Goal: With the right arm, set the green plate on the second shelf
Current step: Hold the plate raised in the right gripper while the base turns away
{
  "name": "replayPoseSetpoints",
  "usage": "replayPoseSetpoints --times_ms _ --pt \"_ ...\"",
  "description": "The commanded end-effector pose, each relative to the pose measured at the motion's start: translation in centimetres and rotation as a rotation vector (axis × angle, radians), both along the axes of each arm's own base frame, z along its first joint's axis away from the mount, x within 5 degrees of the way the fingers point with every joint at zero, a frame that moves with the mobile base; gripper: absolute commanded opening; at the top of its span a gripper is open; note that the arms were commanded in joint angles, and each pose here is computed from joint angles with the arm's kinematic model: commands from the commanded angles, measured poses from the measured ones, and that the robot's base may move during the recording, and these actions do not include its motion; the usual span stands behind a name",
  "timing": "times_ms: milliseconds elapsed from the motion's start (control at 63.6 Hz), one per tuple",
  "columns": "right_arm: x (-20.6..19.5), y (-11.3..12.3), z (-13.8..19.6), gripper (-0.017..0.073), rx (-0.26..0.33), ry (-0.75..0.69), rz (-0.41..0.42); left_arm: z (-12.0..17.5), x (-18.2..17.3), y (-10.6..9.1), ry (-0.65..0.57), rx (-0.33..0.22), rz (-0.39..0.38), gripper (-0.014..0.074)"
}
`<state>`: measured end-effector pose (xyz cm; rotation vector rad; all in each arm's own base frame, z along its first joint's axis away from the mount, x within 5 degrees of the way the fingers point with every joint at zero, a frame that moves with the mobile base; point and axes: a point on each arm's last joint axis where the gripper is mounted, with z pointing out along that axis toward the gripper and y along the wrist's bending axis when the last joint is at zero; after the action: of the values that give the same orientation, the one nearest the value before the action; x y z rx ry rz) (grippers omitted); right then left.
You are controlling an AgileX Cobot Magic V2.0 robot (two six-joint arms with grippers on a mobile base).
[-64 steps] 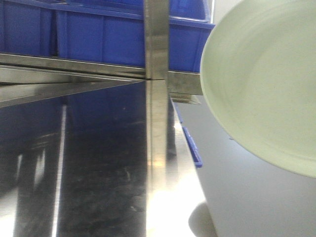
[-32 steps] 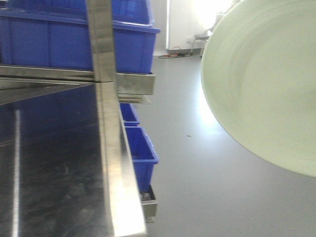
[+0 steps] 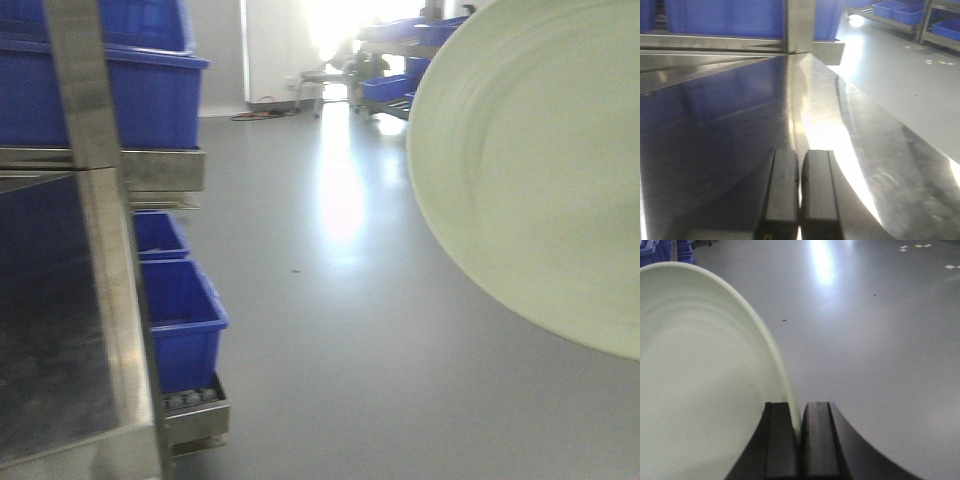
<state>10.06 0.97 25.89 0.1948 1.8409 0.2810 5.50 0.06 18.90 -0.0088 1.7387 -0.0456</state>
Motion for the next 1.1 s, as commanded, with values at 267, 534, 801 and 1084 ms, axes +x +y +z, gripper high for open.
replayPoseSetpoints --times_ms 267,534,801,1084 --pt "0.22 -0.04 2.12 0.0056 0.015 -0.142 -0.006 -0.46 0.07 -0.21 -0.068 -0.012 -0.024 0.0125" --pt "0.22 -0.04 2.12 0.0056 0.015 -0.142 -0.006 -0.46 0.07 -0.21 -0.068 -0.012 -0.024 0.0125" --pt "0.22 -0.04 2.12 0.0056 0.015 -0.142 -0.006 -0.46 0.07 -0.21 -0.068 -0.012 -0.024 0.0125" --pt "0.22 -0.04 2.12 0.0056 0.015 -0.142 -0.006 -0.46 0.07 -0.21 -0.068 -0.012 -0.024 0.0125"
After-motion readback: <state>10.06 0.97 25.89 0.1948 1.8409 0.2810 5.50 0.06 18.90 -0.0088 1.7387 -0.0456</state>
